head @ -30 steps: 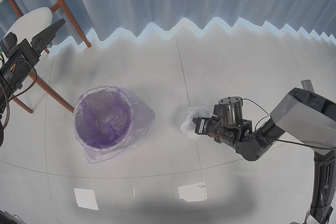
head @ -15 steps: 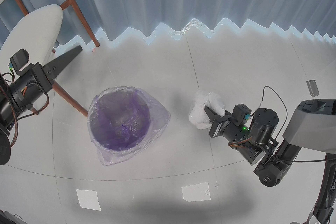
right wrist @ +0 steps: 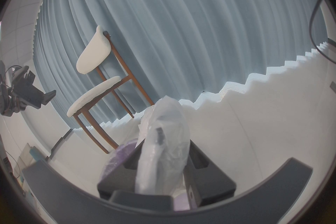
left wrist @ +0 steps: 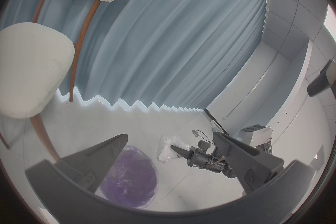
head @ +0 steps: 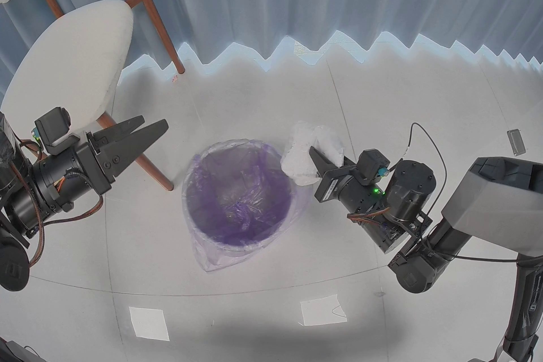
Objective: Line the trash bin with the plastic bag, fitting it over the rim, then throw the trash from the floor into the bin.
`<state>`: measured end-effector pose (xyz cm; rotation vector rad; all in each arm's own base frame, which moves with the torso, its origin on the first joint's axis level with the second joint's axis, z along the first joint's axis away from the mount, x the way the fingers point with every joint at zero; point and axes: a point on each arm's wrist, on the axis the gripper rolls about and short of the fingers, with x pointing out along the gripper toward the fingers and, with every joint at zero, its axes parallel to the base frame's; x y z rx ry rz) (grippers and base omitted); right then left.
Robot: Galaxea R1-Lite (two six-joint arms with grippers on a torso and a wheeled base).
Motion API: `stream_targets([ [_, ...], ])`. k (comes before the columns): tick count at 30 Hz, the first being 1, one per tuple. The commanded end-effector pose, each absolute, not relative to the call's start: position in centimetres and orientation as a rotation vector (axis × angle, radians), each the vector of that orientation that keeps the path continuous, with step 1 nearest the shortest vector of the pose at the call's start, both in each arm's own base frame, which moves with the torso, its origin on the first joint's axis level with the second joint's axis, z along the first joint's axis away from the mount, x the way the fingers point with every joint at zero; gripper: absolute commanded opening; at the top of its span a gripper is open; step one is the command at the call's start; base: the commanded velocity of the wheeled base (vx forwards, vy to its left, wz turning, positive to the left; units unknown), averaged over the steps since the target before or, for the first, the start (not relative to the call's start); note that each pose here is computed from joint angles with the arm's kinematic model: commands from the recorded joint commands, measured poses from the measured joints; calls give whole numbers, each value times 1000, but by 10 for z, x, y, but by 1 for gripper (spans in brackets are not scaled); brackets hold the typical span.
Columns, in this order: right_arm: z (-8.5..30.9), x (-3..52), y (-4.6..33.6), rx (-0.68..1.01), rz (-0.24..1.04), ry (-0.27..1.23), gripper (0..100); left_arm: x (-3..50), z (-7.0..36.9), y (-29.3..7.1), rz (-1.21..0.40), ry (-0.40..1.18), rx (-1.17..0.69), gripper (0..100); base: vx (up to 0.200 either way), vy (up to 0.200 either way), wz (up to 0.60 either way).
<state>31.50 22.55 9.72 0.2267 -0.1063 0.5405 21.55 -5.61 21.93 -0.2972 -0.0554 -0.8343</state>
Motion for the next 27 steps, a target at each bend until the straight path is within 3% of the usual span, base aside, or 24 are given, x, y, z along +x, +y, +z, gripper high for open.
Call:
stream_targets([
  [1, 85, 316, 244, 240, 578, -104, 0, 212, 215, -63, -861, -43, -285, 100, 0, 200, 0],
  [5, 77, 318, 250, 232, 583, -96, 0, 212, 217, -63, -867, -54, -279, 100, 0, 200, 0],
  [14, 33, 330, 252, 171, 560, -17, 0, 212, 225, -64, -875, -89, -272, 100, 0, 0, 0],
  [27, 28, 333, 254, 159, 560, -19, 0, 212, 224, -64, -875, -90, -272, 100, 0, 0, 0],
])
